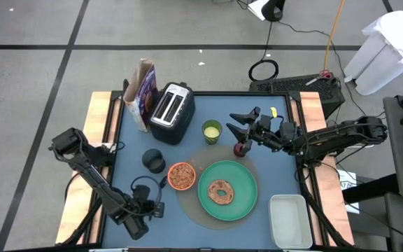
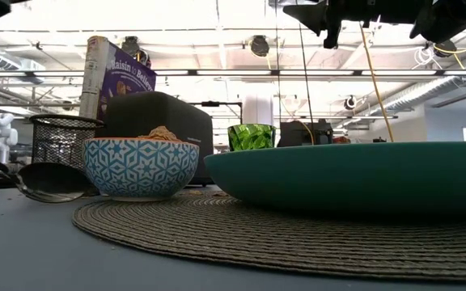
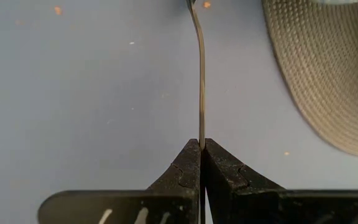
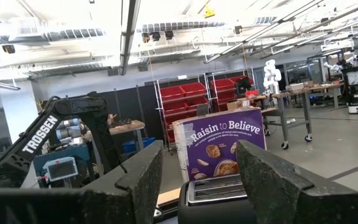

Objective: Arrange a breakfast setting
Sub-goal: Put the spoon beside the orange bowl

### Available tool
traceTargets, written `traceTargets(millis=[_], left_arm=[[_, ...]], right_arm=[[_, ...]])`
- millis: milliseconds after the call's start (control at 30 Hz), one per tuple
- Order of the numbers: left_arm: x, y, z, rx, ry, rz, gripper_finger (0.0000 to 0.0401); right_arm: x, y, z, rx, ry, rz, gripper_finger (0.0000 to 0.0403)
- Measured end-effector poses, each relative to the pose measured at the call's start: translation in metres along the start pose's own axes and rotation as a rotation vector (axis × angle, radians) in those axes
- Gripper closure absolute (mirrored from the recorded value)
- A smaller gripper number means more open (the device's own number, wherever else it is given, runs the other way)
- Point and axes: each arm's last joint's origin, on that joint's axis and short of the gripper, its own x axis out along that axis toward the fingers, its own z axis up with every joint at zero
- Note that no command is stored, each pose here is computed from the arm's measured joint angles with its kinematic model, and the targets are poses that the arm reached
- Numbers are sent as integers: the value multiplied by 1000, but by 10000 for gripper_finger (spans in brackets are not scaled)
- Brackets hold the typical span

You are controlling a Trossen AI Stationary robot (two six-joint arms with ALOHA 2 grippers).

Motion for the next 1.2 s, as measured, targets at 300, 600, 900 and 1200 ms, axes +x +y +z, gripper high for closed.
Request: traceTargets(millis=[300, 600, 900, 1200], left_arm=[[5, -11, 8, -50, 3, -17, 393], [6, -13, 10, -37, 8, -21, 380], [6, -13, 10, 2, 10, -19, 351], [6, -13, 10, 66, 8, -20, 340]], right_arm=[[0, 0, 0, 0, 0, 0, 204], [0, 0, 0, 0, 0, 0, 204], [0, 0, 0, 0, 0, 0, 204], [0, 0, 0, 0, -1, 0, 204]])
